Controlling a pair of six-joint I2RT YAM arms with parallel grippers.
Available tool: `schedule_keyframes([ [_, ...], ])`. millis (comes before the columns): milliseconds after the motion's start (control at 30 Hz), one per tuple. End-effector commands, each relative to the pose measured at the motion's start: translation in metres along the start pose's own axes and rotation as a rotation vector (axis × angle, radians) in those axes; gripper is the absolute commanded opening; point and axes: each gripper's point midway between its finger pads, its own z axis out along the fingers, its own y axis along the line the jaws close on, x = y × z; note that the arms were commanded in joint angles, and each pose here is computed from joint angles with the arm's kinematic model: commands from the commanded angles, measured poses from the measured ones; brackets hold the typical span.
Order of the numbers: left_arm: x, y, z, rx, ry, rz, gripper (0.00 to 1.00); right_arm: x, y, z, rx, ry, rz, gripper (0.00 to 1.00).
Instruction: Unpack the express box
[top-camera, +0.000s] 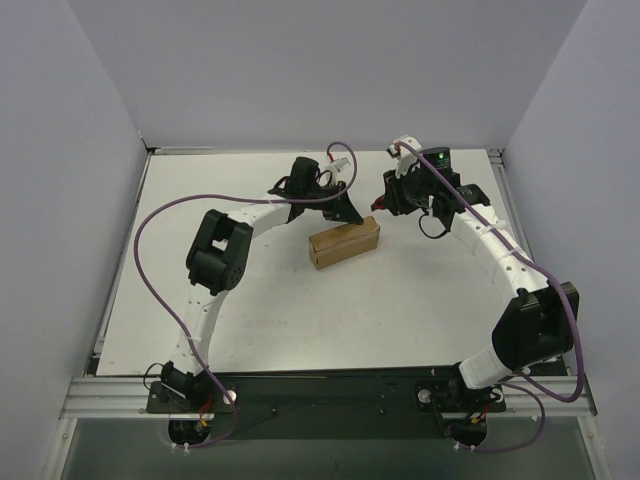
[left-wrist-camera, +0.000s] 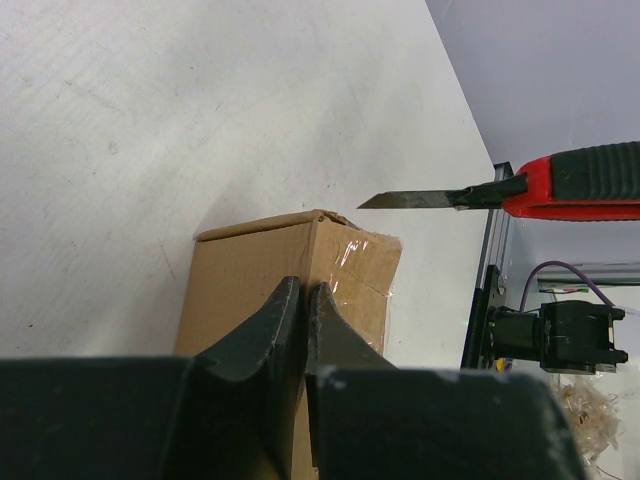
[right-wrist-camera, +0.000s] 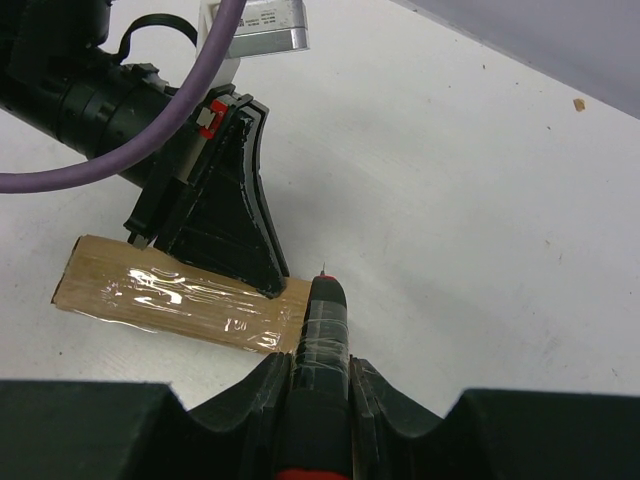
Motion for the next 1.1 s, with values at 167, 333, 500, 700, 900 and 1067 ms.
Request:
schedule_keyframes([
  [167, 0.022, 0.016, 0.001, -0.051, 0.047, -0.032, 0.00, 0.003, -0.005, 0.000, 0.018, 0.010, -0.018, 0.00],
  [333, 0.022, 0.018, 0.001, -0.054, 0.048, -0.032, 0.00, 0.008, -0.004, 0.000, 0.017, 0.027, -0.013, 0.00],
  [500, 0.024, 0.018, 0.002, -0.054, 0.050, -0.036, 0.00, 0.014, -0.003, 0.000, 0.017, 0.047, -0.010, 0.00],
  [700, 0.024, 0.018, 0.002, -0.054, 0.050, -0.036, 0.00, 0.018, 0.000, 0.002, 0.008, 0.058, -0.002, 0.00],
  [900, 0.023, 0.019, 0.002, -0.055, 0.046, -0.036, 0.00, 0.016, 0.002, 0.003, 0.005, 0.058, 0.001, 0.00],
  [1067, 0.022, 0.021, 0.002, -0.067, 0.042, -0.038, 0.00, 0.026, 0.004, 0.003, 0.006, 0.104, 0.006, 0.00],
])
